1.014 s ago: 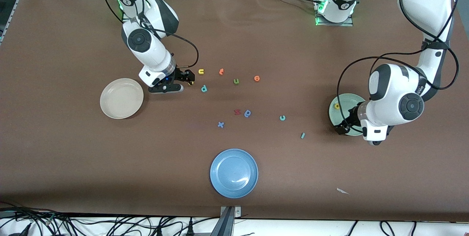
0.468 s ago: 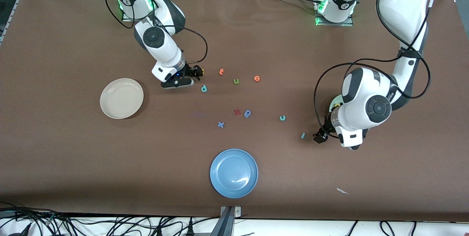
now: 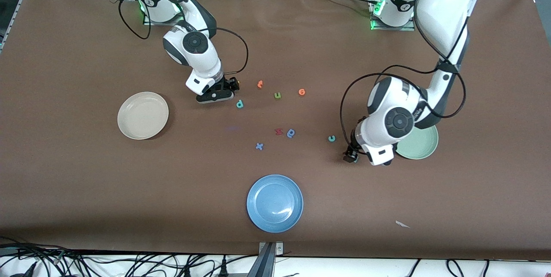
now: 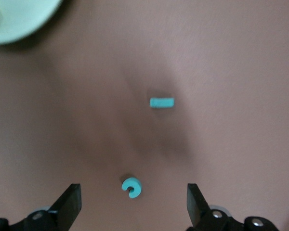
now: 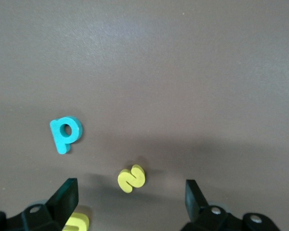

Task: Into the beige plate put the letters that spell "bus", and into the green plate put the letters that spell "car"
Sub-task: 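Move the right gripper to the yellow s while the left gripper reaches c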

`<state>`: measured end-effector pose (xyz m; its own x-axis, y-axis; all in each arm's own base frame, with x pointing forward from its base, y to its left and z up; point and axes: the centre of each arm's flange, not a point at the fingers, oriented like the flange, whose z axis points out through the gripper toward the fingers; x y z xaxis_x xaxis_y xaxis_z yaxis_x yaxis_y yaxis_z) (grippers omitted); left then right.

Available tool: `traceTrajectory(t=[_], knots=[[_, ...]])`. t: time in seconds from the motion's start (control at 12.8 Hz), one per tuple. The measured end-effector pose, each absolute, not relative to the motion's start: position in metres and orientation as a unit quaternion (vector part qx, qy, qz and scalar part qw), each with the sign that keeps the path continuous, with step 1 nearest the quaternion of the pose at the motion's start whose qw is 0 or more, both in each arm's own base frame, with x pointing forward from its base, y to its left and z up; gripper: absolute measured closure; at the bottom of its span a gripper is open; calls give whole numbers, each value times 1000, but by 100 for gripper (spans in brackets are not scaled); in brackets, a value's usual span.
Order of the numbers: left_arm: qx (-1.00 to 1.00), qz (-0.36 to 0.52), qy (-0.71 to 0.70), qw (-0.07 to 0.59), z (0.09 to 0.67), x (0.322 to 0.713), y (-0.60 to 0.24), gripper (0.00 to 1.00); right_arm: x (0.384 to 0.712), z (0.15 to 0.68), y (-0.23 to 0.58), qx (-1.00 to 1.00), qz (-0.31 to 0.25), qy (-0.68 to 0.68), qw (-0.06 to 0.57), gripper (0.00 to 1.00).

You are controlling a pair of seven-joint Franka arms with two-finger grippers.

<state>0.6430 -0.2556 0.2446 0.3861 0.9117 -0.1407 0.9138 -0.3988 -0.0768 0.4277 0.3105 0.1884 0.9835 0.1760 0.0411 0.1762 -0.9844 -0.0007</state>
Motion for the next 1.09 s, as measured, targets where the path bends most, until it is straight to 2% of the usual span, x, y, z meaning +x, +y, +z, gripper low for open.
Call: traceTrajectory(t=[0.31,0.55,0.7,1.09], knots=[[834,-90,544,-5,213,630,-271,8,428,187,311,-996,-23,-88,6,2],[833,-77,548,-6,198,620,-282,8,427,181,312,-996,-21,-87,15,2],[827,-47,560,-19,186,614,-290,7,426,176,312,-996,-18,-86,18,4],[801,-39,597,-18,181,609,-296,7,426,176,313,-996,-20,-85,22,11]])
